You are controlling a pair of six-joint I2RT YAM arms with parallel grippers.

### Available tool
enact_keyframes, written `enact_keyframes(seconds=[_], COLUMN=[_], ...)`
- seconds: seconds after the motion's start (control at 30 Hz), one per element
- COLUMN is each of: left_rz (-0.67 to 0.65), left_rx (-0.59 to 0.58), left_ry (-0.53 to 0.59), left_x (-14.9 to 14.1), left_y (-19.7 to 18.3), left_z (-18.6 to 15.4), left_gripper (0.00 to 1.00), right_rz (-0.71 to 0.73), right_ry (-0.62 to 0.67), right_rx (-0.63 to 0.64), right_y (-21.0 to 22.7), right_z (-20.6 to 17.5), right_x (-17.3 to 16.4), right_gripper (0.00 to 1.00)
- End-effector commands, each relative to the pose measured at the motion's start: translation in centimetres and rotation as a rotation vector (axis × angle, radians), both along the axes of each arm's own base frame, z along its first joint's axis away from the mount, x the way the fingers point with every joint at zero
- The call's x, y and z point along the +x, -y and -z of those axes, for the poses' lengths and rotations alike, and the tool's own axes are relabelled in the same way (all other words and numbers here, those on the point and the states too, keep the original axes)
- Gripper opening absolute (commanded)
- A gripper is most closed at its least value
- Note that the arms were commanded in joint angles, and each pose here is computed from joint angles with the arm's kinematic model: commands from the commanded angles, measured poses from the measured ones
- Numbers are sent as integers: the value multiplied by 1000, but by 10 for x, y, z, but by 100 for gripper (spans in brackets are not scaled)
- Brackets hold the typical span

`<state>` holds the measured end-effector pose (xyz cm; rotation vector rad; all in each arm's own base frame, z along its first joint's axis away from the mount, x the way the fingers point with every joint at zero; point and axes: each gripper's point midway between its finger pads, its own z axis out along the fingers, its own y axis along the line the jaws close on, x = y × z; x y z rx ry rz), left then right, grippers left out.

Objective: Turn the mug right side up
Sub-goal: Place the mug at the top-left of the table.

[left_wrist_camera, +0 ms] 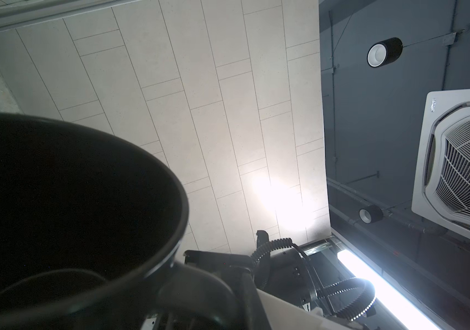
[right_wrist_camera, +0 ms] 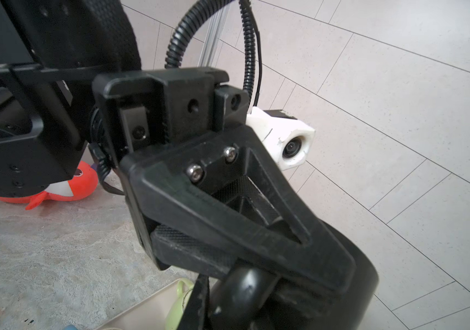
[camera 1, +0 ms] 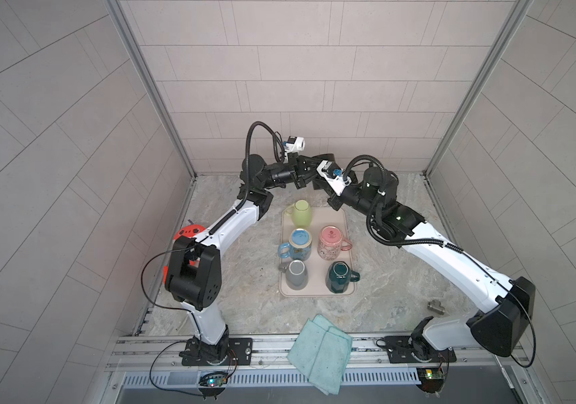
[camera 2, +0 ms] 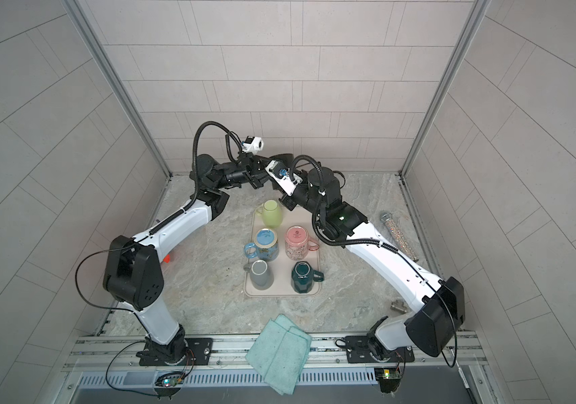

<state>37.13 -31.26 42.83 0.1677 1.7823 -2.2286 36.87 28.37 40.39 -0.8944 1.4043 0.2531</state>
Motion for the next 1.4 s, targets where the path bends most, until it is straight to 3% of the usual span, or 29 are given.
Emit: enact_keyframes(seconds=[0.0,0.07,0.2,0.27,0.4,0.8,0.97,1.13,1.27,1.37], left_rz=[-11,-25,-53,-65,-82,-240,-355,-527,-618,-722], left_rx=[-41,-36,-4,2,-2,59,219,625,551,615], left_ry=[123,146,176,183,192,264,291,348,295,296], left_x=[-12,-12,-10,-8,-3,38,63,83,107,121], left_y=[-2,-3,-3,-4,-8,-58,-79,-109,-130,-150], left_z=[-23,-26,-26,-26,-28,-34,0,68,83,102], left_gripper=[0,0,0,0,0,0,0,0,0,0], right_rz=[5,6,16,22,35,147,207,240,248,249], right_ry=[106,104,107,104,98,72,56,30,12,0], right_rx=[54,57,68,70,69,67,104,123,134,135], right_y=[3,4,7,9,12,38,56,68,73,74], right_z=[-37,-37,-39,-38,-36,-23,-18,-8,-3,1], right_x=[-7,-8,-10,-10,-10,-13,-16,-21,-23,-23], right_gripper=[3,22,45,54,60,62,60,57,56,55])
